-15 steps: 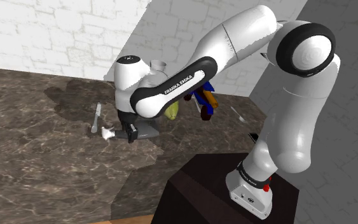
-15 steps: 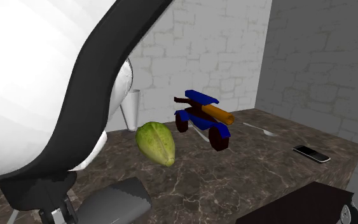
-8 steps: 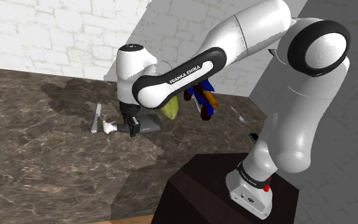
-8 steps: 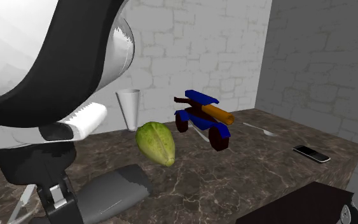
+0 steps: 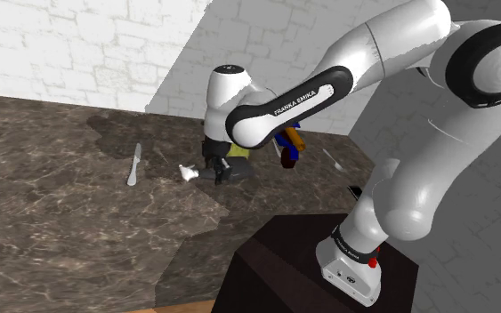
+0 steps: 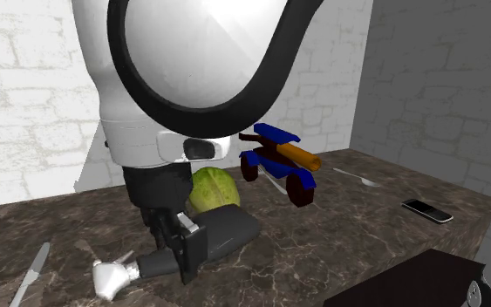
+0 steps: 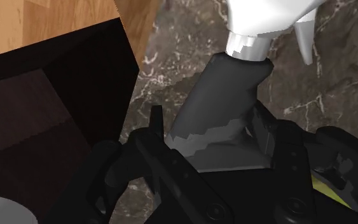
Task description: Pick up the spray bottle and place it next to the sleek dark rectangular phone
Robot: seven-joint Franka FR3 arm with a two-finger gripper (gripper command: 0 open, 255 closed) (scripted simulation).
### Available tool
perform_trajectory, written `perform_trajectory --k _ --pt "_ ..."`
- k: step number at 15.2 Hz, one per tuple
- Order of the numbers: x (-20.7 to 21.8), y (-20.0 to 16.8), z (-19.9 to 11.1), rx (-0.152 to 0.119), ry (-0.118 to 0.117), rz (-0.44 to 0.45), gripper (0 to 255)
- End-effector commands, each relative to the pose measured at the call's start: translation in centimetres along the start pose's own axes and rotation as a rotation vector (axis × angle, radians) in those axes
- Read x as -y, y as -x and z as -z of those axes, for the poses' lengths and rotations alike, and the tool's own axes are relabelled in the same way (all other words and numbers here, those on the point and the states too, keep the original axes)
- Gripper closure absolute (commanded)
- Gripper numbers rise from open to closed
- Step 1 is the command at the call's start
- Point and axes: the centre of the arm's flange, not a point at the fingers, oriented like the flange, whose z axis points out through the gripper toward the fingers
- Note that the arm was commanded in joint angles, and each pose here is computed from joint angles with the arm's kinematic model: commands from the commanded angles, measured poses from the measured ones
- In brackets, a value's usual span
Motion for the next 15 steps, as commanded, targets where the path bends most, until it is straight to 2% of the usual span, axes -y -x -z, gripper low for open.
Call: perform_trajectory --k 1,15 --pt "-0.1 -2.6 -0.4 0.0 0.0 0.001 255" --pt "-2.5 -20.9 -1.2 0.0 0.0 0.001 255"
